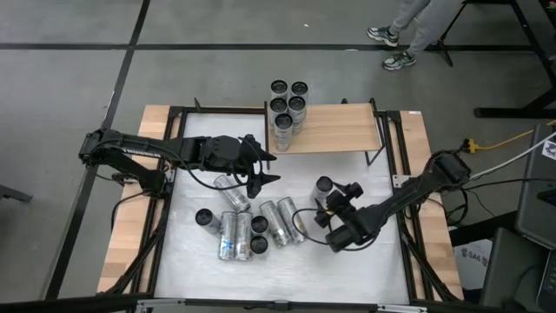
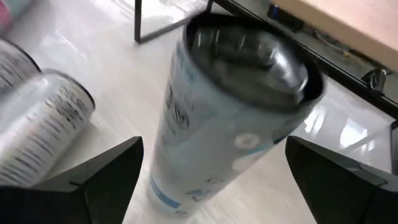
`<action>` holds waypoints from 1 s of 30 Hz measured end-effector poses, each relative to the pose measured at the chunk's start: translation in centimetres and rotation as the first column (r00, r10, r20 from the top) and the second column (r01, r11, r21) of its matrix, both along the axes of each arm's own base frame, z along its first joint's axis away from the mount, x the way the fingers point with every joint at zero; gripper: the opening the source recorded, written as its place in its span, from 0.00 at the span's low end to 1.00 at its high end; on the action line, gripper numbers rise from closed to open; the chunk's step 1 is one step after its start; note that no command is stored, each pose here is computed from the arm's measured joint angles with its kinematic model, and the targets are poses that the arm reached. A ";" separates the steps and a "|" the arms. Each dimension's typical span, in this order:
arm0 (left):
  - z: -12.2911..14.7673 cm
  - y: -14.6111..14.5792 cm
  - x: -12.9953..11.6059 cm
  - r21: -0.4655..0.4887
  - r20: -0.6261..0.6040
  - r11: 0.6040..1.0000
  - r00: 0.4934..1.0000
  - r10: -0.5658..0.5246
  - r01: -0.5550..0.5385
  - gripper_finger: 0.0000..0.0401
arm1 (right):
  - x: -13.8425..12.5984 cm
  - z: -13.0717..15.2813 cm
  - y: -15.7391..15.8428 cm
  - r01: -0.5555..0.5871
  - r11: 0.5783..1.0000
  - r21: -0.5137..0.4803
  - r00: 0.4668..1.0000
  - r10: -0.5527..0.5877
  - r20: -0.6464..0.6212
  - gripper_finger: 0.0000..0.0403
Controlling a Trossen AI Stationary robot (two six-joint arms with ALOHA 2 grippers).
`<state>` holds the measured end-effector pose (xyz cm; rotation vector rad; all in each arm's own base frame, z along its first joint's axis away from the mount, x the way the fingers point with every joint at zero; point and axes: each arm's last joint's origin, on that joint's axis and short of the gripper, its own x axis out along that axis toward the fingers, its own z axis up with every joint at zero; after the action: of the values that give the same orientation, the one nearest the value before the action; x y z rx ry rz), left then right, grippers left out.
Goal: Place canned beverage on shelf
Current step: Put the left blue soda can on the shelf aligned with the other blue soda cans
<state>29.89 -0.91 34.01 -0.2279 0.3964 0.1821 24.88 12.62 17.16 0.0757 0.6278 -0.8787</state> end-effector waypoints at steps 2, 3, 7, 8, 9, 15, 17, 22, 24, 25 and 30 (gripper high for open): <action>0.0 0.0 0.0 0.000 0.000 1.000 1.000 0.000 0.000 0.76 | -0.2 0.8 -0.1 -0.017 1.000 0.018 1.000 0.017 0.000 0.95; 0.0 0.0 0.0 0.000 0.000 1.000 1.000 0.000 0.000 0.76 | -0.4 1.3 -0.2 -0.031 0.999 0.027 1.000 0.031 -0.006 0.95; 0.0 0.0 0.0 0.000 0.000 1.000 1.000 0.000 0.000 0.76 | -1.0 3.3 -0.5 -0.106 0.992 0.068 0.993 0.108 -0.037 0.95; 0.0 0.0 0.0 0.000 0.000 1.000 1.000 0.000 0.000 0.76 | -1.2 3.7 -0.6 -0.130 0.989 0.077 0.990 0.134 -0.048 0.95; 0.0 0.0 0.0 0.000 0.000 1.000 1.000 0.000 0.000 0.76 | -1.4 4.2 -0.7 -0.155 0.984 0.083 0.985 0.160 -0.058 0.95; 0.0 0.0 0.0 0.000 -0.001 1.000 1.000 0.000 0.000 0.76 | -2.8 7.2 -1.4 -0.300 0.950 0.090 0.948 0.307 -0.086 0.95; 0.0 0.0 0.0 0.000 -0.001 1.000 1.000 0.000 0.000 0.76 | -3.4 8.2 -1.7 -0.347 0.934 0.086 0.931 0.354 -0.087 0.95; 0.0 0.0 0.0 0.000 0.000 1.000 1.000 0.000 0.000 0.76 | -5.0 10.5 -2.6 -0.473 0.877 0.086 0.873 0.480 -0.090 0.95; 0.0 0.0 0.0 0.000 -0.001 1.000 1.000 0.000 0.000 0.76 | -5.5 11.3 -3.0 -0.522 0.849 0.087 0.844 0.528 -0.095 0.95; 0.0 0.0 0.0 0.000 0.000 1.000 1.000 0.000 0.000 0.76 | -5.7 11.6 -3.3 -0.544 0.834 0.090 0.829 0.551 -0.094 0.95; 0.0 0.0 0.0 0.000 0.000 1.000 1.000 0.000 0.000 0.76 | -5.7 13.2 -5.1 -0.685 0.720 0.113 0.717 0.693 -0.074 0.95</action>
<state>29.89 -0.92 34.01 -0.2278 0.3966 0.1820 19.15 7.56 30.35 -0.1395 0.7245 -0.1203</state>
